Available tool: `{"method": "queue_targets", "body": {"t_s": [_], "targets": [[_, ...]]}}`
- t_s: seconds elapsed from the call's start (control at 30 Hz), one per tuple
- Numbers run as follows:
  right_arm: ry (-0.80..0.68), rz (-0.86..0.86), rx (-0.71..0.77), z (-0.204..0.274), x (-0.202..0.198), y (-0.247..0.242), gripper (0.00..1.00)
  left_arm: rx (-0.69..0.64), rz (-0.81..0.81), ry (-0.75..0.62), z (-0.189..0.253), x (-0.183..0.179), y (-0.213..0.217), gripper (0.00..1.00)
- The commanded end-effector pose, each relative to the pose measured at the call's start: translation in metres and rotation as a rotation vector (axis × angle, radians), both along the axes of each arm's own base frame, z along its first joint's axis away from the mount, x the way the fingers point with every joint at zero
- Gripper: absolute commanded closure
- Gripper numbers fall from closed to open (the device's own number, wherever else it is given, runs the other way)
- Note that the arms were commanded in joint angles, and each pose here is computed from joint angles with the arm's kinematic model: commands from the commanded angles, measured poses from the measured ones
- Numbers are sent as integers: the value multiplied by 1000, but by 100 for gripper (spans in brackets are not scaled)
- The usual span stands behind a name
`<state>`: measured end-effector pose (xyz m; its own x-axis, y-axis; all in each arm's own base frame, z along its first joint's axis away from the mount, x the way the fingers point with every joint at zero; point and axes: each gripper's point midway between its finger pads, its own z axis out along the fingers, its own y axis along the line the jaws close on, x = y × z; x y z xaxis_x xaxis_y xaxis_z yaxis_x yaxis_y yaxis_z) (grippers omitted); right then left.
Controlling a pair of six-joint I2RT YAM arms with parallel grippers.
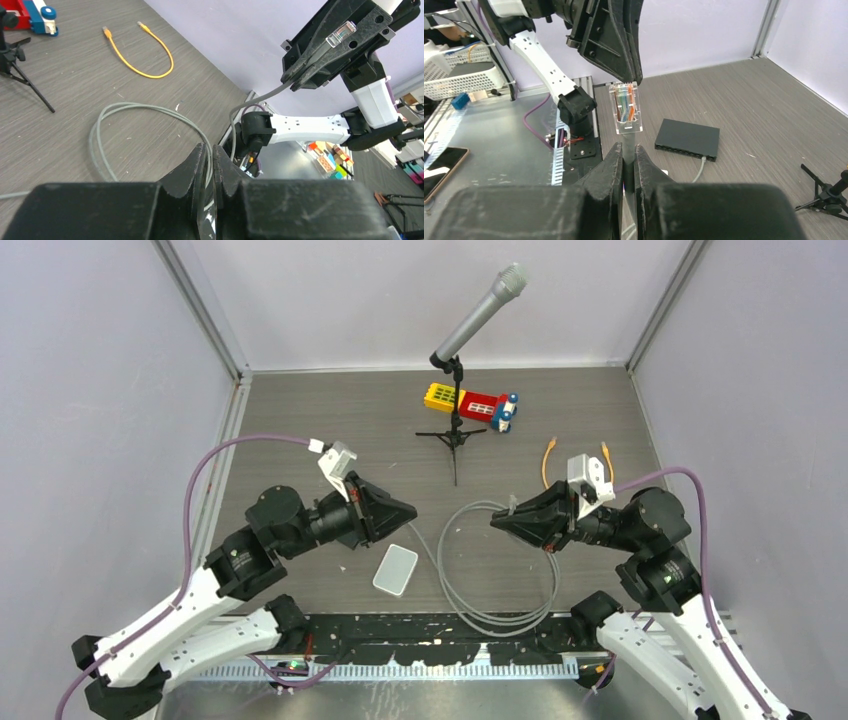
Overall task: Insert the plug into the switch port
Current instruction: Pick up the connector from the center of the board.
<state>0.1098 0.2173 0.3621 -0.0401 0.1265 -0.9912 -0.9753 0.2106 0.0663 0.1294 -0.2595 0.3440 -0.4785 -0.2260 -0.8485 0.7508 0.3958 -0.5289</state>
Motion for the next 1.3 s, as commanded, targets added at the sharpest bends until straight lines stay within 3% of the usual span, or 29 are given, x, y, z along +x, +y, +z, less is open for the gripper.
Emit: {"method": "queue_targets", "body": {"t_s": [0.0,0.23,0.47,0.83,1.03,1.27], "targets": [[-52,53,29,21,-14,-1,100,-70,-56,-112,32,-7,-4,88],[-40,91,14,22,-16,3,100,-91,-71,-176,47,-12,0,86],[125,118,-79,-6,3,16,99,-119,-52,-226,59,-16,11,84],[330,185,-194,-47,14,33,100,-91,-67,-198,53,-13,2,84],[420,156,-376,-109,15,46,100,-93,-62,-197,52,-12,3,83],[288,29,-624,-186,13,75,100,-76,-50,-186,45,-11,5,84]]}}
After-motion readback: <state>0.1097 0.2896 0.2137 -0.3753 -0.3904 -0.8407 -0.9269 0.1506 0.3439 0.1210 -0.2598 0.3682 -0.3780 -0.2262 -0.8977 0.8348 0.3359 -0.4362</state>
